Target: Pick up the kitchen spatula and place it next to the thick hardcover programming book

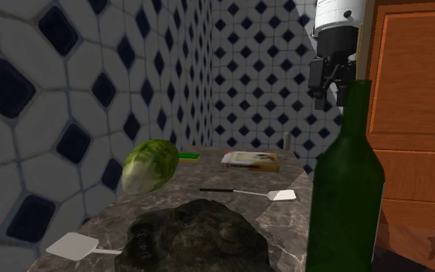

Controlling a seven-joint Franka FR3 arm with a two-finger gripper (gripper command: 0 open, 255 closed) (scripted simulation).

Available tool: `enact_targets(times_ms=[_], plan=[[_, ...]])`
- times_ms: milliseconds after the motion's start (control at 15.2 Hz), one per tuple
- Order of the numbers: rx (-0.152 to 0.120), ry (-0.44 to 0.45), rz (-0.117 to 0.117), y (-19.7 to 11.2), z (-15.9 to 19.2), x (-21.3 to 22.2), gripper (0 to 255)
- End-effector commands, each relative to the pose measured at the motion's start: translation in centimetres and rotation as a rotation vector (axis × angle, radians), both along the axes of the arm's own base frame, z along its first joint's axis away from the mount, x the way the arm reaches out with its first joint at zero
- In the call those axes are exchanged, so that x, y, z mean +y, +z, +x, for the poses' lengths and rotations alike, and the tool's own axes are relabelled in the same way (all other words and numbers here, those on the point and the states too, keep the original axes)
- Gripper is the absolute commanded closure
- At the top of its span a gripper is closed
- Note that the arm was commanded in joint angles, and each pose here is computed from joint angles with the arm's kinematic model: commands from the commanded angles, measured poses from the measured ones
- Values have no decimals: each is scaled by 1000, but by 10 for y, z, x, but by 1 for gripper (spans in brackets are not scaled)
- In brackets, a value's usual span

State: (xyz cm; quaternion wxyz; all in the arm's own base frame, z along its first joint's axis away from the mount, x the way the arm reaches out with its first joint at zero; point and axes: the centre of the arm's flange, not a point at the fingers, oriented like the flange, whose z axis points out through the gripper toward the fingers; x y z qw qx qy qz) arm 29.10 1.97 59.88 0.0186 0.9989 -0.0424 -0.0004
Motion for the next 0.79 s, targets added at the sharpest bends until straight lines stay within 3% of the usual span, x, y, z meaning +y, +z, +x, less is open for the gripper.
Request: enact_targets(times_ms=[0, 726], plan=[[0, 0, 0, 0, 0, 0, 0], [18, 201, 5, -60, 91, 96, 0]])
